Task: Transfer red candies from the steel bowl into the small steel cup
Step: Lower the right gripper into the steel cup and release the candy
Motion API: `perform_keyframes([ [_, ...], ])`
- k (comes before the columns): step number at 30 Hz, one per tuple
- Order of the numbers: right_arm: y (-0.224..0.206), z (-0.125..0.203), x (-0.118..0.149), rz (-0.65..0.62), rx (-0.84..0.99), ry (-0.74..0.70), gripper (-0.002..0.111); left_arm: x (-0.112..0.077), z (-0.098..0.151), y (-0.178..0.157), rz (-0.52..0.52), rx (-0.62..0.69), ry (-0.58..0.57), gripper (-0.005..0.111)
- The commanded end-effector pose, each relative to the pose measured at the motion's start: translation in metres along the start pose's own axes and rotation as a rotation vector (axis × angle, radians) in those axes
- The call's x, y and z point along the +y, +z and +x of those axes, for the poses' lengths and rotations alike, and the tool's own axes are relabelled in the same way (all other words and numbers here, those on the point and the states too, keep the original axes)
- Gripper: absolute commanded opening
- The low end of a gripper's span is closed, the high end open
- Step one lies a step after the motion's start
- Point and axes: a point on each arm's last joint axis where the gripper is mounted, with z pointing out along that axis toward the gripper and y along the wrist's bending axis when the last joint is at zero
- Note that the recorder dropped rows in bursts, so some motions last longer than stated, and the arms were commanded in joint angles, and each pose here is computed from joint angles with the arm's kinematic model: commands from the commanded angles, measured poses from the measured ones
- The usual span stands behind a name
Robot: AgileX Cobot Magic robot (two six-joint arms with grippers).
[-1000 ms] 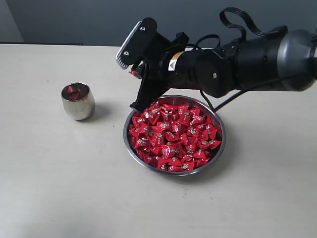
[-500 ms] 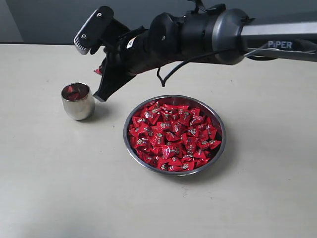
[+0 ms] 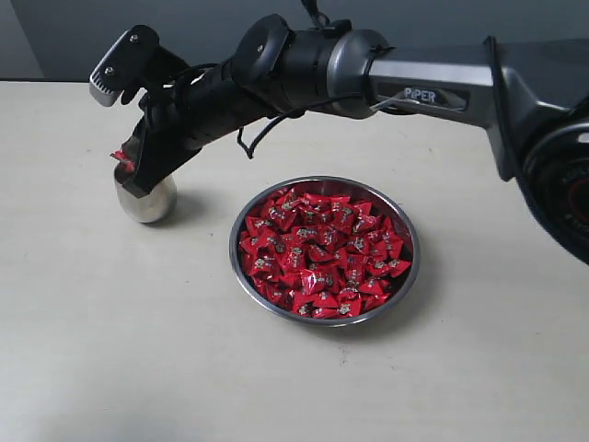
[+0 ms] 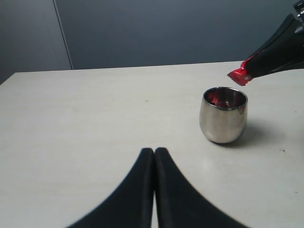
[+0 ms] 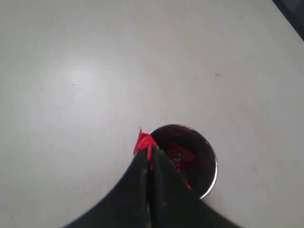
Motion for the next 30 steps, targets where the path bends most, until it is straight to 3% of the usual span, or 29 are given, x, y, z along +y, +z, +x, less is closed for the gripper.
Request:
perform_keyframes([
  [1, 0.010, 0.000, -0.005, -0.007, -0.011, -0.001, -0.001, 0.000, 0.001, 0.000, 0.000, -0.002, -0.005, 0.000],
  [11, 0.021, 0.010, -0.022, 0.010, -0.016, 0.035, -0.001, 0.000, 0.001, 0.000, 0.000, -0.002, -0.005, 0.000],
  [30, 0.033, 0.021, -0.022, 0.002, -0.009, 0.079, -0.001, 0.000, 0.001, 0.000, 0.000, -0.002, -0.005, 0.000],
])
